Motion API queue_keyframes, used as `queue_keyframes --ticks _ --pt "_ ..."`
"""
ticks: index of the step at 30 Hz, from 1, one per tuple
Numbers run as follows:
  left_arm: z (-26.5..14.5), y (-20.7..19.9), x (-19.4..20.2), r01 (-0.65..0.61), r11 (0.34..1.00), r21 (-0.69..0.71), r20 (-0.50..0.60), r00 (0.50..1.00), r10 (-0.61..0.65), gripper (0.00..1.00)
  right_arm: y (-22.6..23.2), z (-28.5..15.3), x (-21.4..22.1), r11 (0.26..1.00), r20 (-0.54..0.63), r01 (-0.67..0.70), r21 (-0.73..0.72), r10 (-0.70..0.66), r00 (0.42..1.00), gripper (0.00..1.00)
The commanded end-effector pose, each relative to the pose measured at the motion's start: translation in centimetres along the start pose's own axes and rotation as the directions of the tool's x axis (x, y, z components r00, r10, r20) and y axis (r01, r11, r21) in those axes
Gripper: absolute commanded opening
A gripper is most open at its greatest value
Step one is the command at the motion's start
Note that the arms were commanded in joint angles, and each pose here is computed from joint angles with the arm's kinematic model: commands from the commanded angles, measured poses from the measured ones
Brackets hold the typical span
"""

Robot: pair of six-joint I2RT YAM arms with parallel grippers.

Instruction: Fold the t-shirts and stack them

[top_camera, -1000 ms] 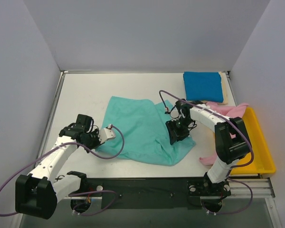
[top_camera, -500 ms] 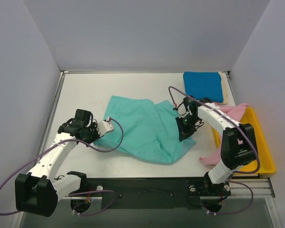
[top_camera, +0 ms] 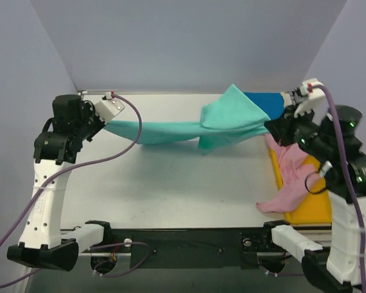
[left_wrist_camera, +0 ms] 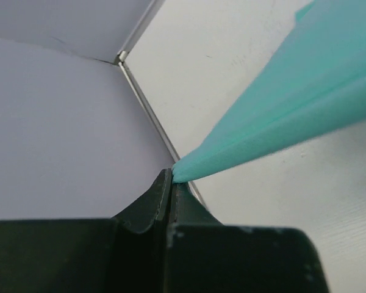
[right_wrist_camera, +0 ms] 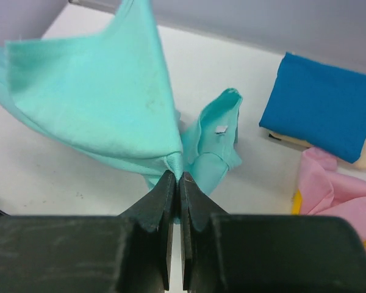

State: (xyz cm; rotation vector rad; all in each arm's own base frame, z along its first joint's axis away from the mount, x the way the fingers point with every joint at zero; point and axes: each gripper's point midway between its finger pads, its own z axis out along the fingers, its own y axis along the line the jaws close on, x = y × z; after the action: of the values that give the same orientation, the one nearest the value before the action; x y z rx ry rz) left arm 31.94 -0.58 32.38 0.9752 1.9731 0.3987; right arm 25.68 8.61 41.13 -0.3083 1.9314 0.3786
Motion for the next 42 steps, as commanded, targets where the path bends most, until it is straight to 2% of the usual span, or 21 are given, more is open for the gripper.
queue_keyframes --ticks 1,5,9,14,15,16,17,18,19,20,21,24,26,27,29,32,36,39,40,41,42 --pt "-6.2 3.5 0.1 0.064 0.984 -0.167 -0.018 0.998 -0.068 0.00 2.0 -4.7 -0.2 0.996 0.092 0.076 -0.043 -0.072 0.993 0.00" --pt "-8.8 6.8 -1.3 0.084 0.956 -0.281 0.013 0.996 -0.083 0.00 4.4 -7.2 -2.8 0.977 0.204 0.170 -0.132 -0.141 0.969 0.00" --pt "-8.0 9.0 -3.4 0.111 0.945 -0.309 0.051 0.994 -0.100 0.00 4.1 -4.2 -4.1 0.967 0.193 0.191 -0.169 -0.158 0.968 0.00" --pt "-1.7 12.0 -5.6 0.058 0.952 -0.301 0.007 0.998 -0.059 0.00 0.5 5.5 -6.2 0.976 0.113 0.134 -0.173 -0.115 0.987 0.00" --pt "-0.3 12.5 -5.9 0.052 0.953 -0.299 0.000 0.999 -0.054 0.00 0.2 6.2 -8.5 0.974 0.171 0.153 -0.166 -0.124 0.977 0.00" --pt "1.8 14.0 -6.7 0.048 0.948 -0.316 -0.002 0.999 -0.052 0.00 -1.6 9.8 -8.2 0.982 0.121 0.079 -0.174 -0.058 0.991 0.00" --pt "1.1 16.1 -8.2 0.065 0.927 -0.370 0.041 0.998 -0.053 0.00 -2.0 10.0 -11.5 0.981 0.209 0.104 -0.167 -0.068 0.976 0.00" --pt "5.0 16.8 -7.8 0.065 0.931 -0.360 0.006 0.998 -0.067 0.00 -4.1 14.1 -11.1 0.984 0.166 0.010 -0.178 0.020 0.986 0.00" --pt "6.8 18.7 -8.8 0.077 0.916 -0.393 0.022 0.997 -0.075 0.00 -6.1 16.6 -13.3 0.983 0.216 -0.048 -0.175 0.086 0.973 0.00" --pt "7.3 19.9 -9.2 0.087 0.905 -0.417 0.033 0.996 -0.080 0.00 -5.6 16.1 -17.6 0.978 0.348 0.012 -0.208 0.063 0.936 0.00" --pt "8.2 21.9 -10.6 0.088 0.877 -0.473 0.065 0.996 -0.065 0.00 -8.5 19.3 -17.6 0.969 0.341 -0.106 -0.221 0.179 0.923 0.00" --pt "7.9 25.5 -13.0 0.103 0.794 -0.600 0.141 0.990 -0.021 0.00 -9.7 18.9 -24.8 0.944 0.579 -0.086 -0.320 0.266 0.771 0.00" --pt "8.6 26.4 -13.2 0.121 0.763 -0.635 0.165 0.986 -0.019 0.00 -10.4 19.2 -26.2 0.937 0.628 -0.094 -0.337 0.298 0.719 0.00" --pt "6.2 27.8 -14.3 0.161 0.716 -0.680 0.230 0.973 -0.001 0.00 -10.7 19.1 -26.6 0.945 0.648 -0.089 -0.316 0.283 0.707 0.00" --pt "5.2 27.9 -14.8 0.172 0.714 -0.679 0.263 0.965 0.018 0.00 -10.3 17.7 -27.1 0.958 0.672 -0.050 -0.284 0.236 0.702 0.00" --pt "5.3 26.8 -14.8 0.147 0.764 -0.628 0.262 0.965 0.030 0.00 -9.7 16.8 -25.4 0.971 0.640 -0.019 -0.240 0.173 0.748 0.00" --pt "7.9 23.7 -12.6 0.118 0.858 -0.499 0.221 0.975 -0.005 0.00 -8.3 18.1 -19.7 0.958 0.488 -0.028 -0.287 0.171 0.856 0.00" --pt "8.1 21.3 -11.3 0.071 0.903 -0.424 0.196 0.980 0.015 0.00 -7.1 20.4 -11.1 0.947 0.274 -0.075 -0.312 0.165 0.947 0.00" --pt "10.0 19.2 -9.8 0.037 0.932 -0.362 0.158 0.987 0.022 0.00 -6.2 19.7 -9.8 0.954 0.262 -0.009 -0.299 0.091 0.961 0.00" --pt "9.1 18.6 -9.7 0.018 0.936 -0.352 0.162 0.986 0.042 0.00 -6.5 20.8 -5.0 0.959 0.126 -0.074 -0.273 0.112 0.986 0.00" --pt "11.1 16.2 -7.7 -0.024 0.961 -0.275 0.109 0.992 0.056 0.00 -5.3 20.5 -3.2 0.963 0.098 -0.002 -0.268 0.030 0.995 0.00"
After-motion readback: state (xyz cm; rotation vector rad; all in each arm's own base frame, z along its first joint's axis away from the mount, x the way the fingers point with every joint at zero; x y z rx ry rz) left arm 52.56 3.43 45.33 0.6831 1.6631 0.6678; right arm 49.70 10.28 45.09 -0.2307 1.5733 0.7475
